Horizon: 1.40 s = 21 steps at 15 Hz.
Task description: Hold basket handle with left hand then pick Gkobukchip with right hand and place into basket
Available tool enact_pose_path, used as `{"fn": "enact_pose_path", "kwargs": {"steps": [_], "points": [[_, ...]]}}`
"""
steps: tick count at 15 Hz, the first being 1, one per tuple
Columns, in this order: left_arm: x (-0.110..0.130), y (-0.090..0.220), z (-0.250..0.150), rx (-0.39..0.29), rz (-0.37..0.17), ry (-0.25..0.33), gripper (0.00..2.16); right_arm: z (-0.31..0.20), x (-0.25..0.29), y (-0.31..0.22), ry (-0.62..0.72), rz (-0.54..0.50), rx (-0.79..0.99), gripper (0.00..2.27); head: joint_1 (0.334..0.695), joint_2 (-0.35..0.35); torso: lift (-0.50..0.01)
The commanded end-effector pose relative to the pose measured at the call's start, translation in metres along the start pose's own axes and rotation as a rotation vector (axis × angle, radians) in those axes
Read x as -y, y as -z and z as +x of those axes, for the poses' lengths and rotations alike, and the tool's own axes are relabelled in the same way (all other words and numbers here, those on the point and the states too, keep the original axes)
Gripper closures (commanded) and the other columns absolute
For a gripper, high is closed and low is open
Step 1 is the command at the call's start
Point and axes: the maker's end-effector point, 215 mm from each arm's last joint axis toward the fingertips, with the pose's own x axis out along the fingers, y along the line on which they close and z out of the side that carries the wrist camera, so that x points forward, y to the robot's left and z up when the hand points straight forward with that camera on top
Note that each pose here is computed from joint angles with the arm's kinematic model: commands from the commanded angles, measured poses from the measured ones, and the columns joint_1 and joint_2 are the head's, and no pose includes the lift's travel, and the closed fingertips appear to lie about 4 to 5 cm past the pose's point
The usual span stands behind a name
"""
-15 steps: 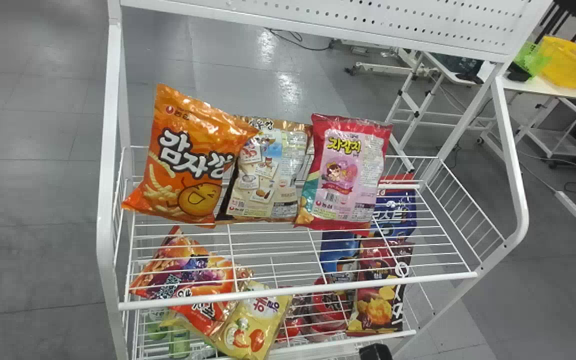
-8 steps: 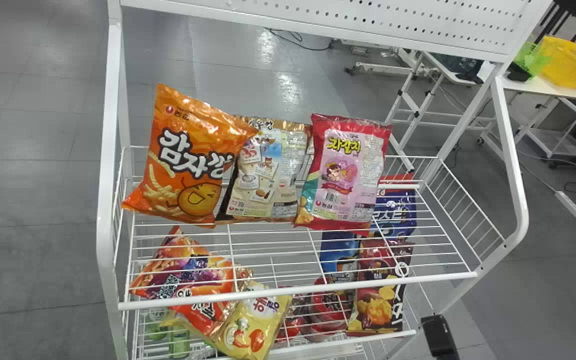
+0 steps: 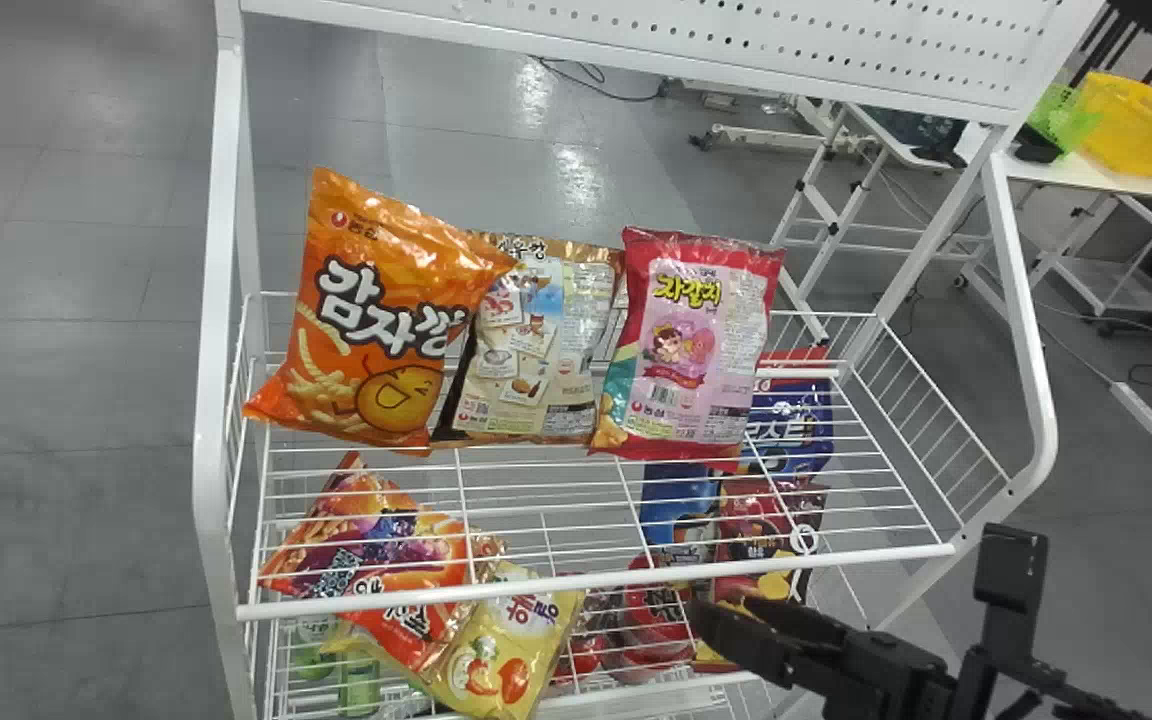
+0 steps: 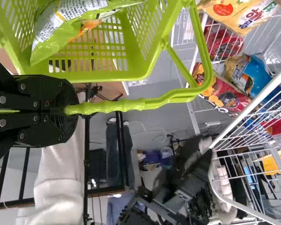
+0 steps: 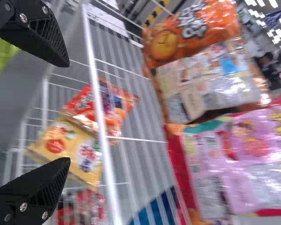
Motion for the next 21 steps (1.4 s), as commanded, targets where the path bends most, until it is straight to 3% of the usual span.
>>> {"fn": "enact_pose_path", "kwargs": {"steps": [1, 6, 11, 15, 21], "points": [[-0.002, 0.002, 0.002, -0.006, -0.006, -0.002, 1.72, 0.003, -0.002, -0.031, 0.03, -0.112, 0.142, 0.11, 0.695, -0.35, -0.032], [-0.003, 0.001, 0.002, -0.006, -0.008, 0.0, 1.72, -0.005, -0.008, -0.055, 0.118, -0.281, 0.331, 0.13, 0.695, -0.35, -0.032], [-0.004, 0.001, 0.003, -0.008, -0.017, 0.01, 1.72, -0.026, -0.01, -0.064, 0.172, -0.356, 0.484, 0.13, 0.695, -0.35, -0.032], [-0.006, 0.001, 0.004, -0.01, -0.021, 0.011, 1.72, -0.034, -0.009, -0.053, 0.173, -0.305, 0.507, 0.13, 0.695, -0.35, -0.032], [-0.007, 0.0, 0.004, -0.009, -0.024, 0.011, 1.72, -0.048, -0.006, -0.061, 0.204, -0.333, 0.596, 0.12, 0.695, -0.35, -0.032]]}}
